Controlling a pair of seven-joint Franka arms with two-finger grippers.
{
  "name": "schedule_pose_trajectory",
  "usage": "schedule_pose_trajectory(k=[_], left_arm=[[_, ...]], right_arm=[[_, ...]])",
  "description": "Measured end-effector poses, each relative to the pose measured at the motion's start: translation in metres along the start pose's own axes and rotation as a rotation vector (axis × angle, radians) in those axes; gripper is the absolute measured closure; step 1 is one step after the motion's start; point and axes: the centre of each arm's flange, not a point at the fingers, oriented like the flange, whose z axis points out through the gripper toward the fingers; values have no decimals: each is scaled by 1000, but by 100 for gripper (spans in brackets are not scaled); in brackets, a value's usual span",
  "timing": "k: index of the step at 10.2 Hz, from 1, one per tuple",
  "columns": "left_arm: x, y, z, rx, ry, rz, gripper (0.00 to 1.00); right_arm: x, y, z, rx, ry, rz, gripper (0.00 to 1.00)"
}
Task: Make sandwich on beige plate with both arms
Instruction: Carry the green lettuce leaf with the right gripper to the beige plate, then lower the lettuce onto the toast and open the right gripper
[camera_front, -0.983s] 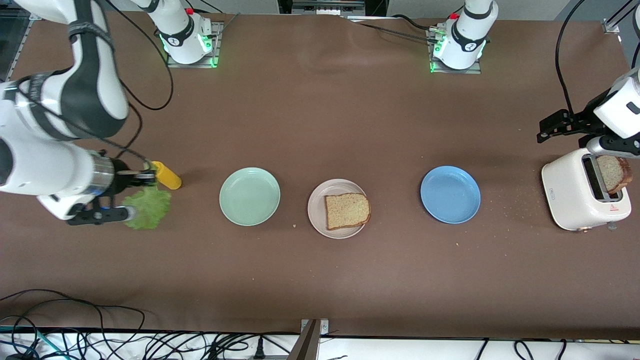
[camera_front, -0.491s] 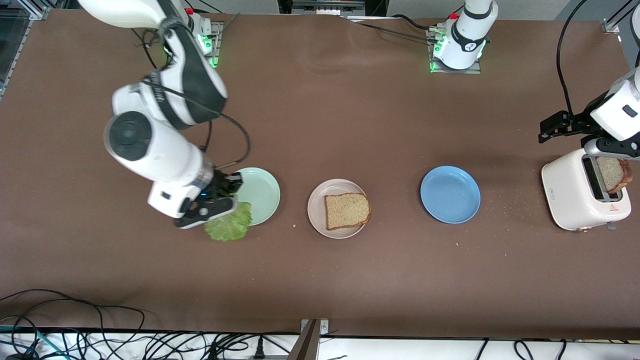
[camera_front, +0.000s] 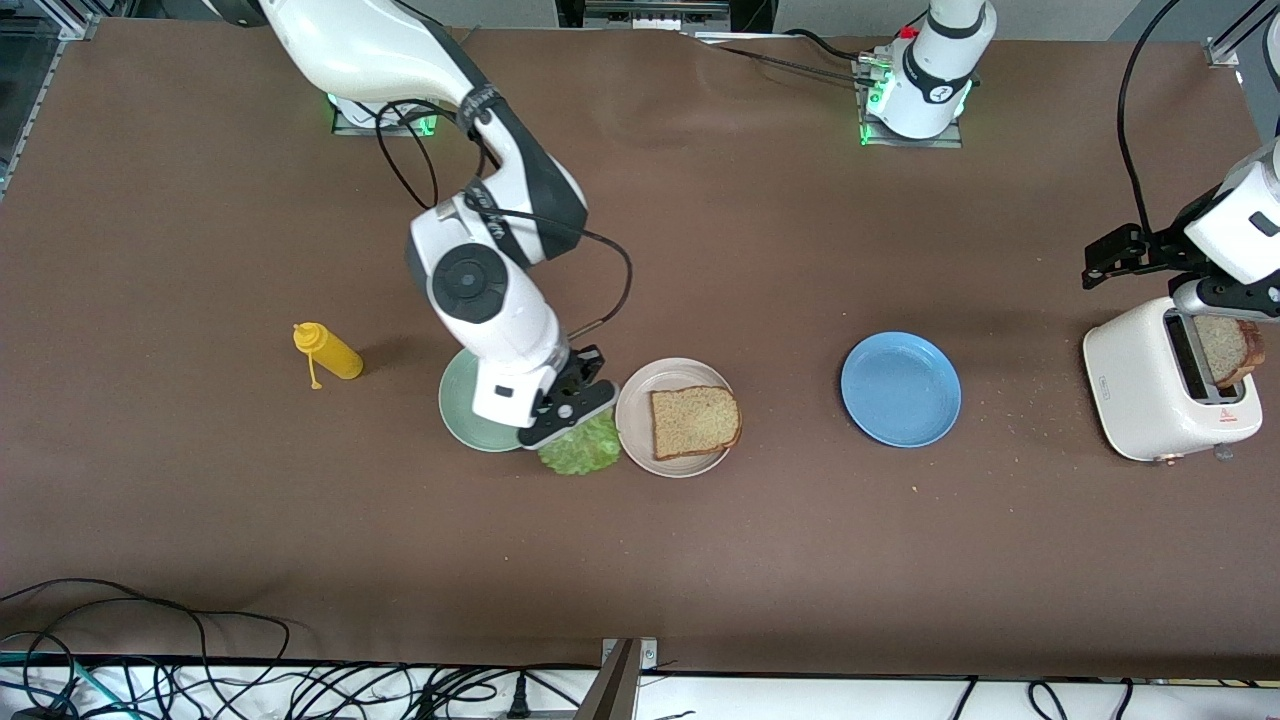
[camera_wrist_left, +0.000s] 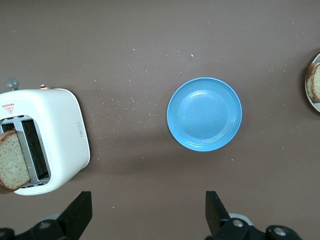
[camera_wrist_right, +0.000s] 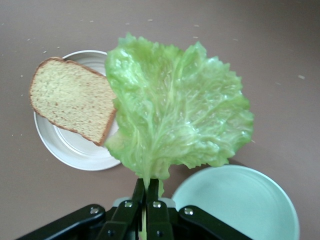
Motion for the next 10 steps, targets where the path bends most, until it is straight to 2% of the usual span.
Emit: schedule_pose_trajectory(k=[4,7,10], left_arm=[[7,-2,15,-3,-27,1,0],[7,-2,14,-2,-25,1,0],[7,-3,13,-2,-22,0,0]], right_arm=[[7,-63,47,-43,108,-214,96],[6,-100,87,-132,191,-365,96],[-4,-125,122,-169,193,-466,96]])
